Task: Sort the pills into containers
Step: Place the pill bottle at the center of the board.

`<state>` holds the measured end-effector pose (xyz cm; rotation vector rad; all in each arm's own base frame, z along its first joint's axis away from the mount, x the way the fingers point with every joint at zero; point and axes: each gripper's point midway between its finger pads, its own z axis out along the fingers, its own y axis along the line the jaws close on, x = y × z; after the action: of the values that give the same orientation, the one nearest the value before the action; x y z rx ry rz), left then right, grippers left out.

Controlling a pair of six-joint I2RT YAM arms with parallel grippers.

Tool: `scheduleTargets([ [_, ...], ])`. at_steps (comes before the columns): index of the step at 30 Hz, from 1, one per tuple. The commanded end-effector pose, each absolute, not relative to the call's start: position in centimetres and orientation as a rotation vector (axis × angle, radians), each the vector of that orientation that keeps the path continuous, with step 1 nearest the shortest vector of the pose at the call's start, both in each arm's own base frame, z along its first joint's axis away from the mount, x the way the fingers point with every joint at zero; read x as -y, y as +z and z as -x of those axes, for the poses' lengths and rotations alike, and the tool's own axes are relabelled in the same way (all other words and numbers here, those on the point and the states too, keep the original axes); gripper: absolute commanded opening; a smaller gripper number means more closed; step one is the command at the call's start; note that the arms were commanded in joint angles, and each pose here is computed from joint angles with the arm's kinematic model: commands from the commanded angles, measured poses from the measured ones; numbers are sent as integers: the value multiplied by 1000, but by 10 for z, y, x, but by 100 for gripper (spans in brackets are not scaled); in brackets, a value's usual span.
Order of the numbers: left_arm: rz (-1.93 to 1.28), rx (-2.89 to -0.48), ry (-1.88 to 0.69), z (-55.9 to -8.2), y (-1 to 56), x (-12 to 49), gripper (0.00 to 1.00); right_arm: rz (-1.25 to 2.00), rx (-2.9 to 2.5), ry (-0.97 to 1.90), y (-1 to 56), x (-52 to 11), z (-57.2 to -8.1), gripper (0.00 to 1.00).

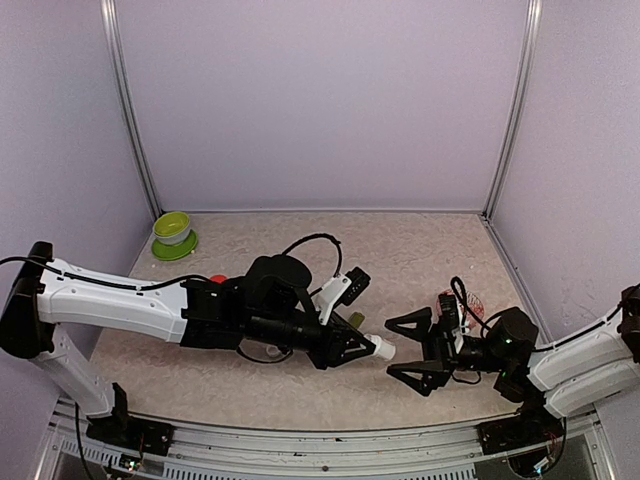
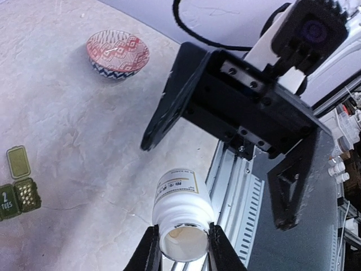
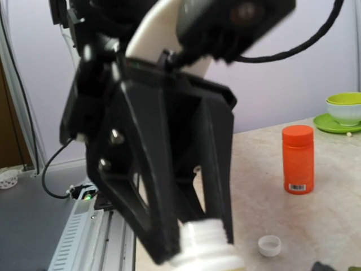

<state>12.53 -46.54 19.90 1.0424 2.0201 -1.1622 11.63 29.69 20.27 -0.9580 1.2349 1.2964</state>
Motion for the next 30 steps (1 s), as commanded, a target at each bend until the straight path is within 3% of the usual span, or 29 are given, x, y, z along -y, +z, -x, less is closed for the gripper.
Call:
scheduleTargets([
  [1, -1015, -2099, -999, -140, 183, 450, 19, 925, -1270, 1246, 204, -294, -126, 100],
  [15, -1109, -2315, -675, -152, 108, 422, 22, 757, -1347, 1047, 213, -261, -148, 100],
  [30, -1162, -2388, -416, -161, 60, 426, 25, 777, -1378, 1100, 201, -269, -146, 100],
])
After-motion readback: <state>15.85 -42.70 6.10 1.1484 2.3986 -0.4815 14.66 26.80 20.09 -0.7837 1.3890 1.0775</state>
